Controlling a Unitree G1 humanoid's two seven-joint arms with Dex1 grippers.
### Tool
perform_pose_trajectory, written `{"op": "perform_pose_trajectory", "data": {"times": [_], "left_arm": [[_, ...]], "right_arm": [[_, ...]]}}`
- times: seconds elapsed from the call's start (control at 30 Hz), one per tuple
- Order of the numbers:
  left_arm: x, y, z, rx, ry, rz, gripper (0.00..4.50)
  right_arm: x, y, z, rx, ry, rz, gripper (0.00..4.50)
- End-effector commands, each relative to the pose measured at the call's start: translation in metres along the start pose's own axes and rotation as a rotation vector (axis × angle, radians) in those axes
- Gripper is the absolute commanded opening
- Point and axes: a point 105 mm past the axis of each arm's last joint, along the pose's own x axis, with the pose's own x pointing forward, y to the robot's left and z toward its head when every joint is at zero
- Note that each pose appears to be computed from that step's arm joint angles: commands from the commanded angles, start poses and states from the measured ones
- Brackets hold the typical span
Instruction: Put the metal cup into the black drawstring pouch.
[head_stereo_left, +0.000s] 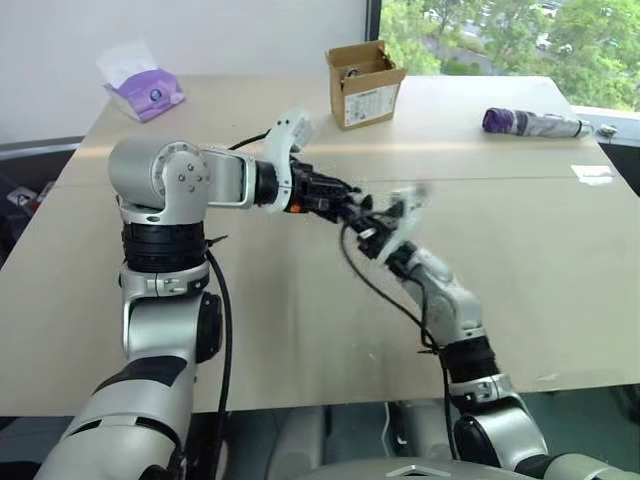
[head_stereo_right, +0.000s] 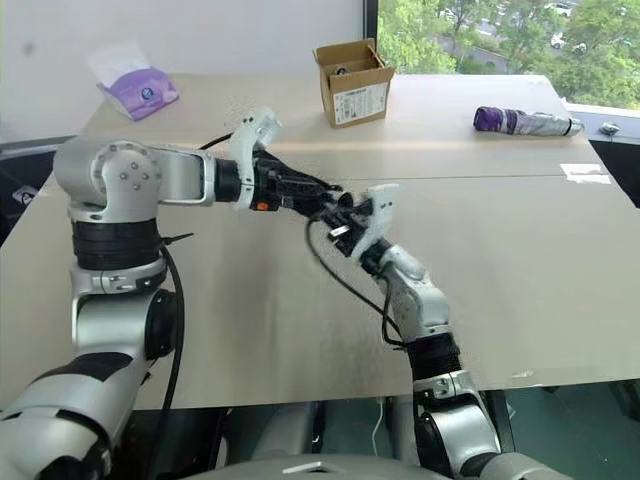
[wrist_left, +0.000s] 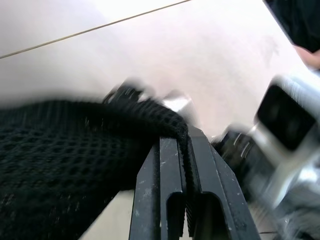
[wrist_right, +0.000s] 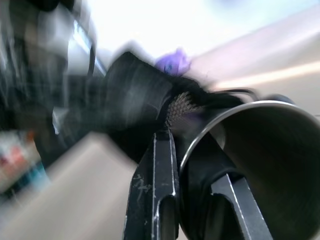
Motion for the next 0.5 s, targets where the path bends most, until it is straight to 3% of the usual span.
{"op": "perform_pose_trajectory", "data": {"times": [0.03,0.1,0.2,0.4,0.5], "left_arm": [[-0.007,-0.018,0.018,0.069,-0.058,-0.046,0.00],[-0.006,-0.017,0.018,0.067,-0.059,-0.041,0.00],[-0.005,-0.014,0.017,0.057,-0.061,-0.028,0.00],[-0.013,-0.014,0.015,0.055,-0.079,-0.042,0.00],[-0.016,-0.017,0.011,0.085,-0.074,-0.048,0.00]], "right_arm": [[0.014,0.012,0.012,-0.284,-0.014,0.065,0.03],[0.018,0.014,0.020,-0.388,-0.050,0.078,0.03],[0.020,0.013,0.036,-0.354,-0.143,0.079,0.03],[0.016,-0.024,0.035,0.187,-0.217,-0.084,0.03],[0.016,-0.026,0.031,0.334,-0.217,-0.083,0.03]]}}
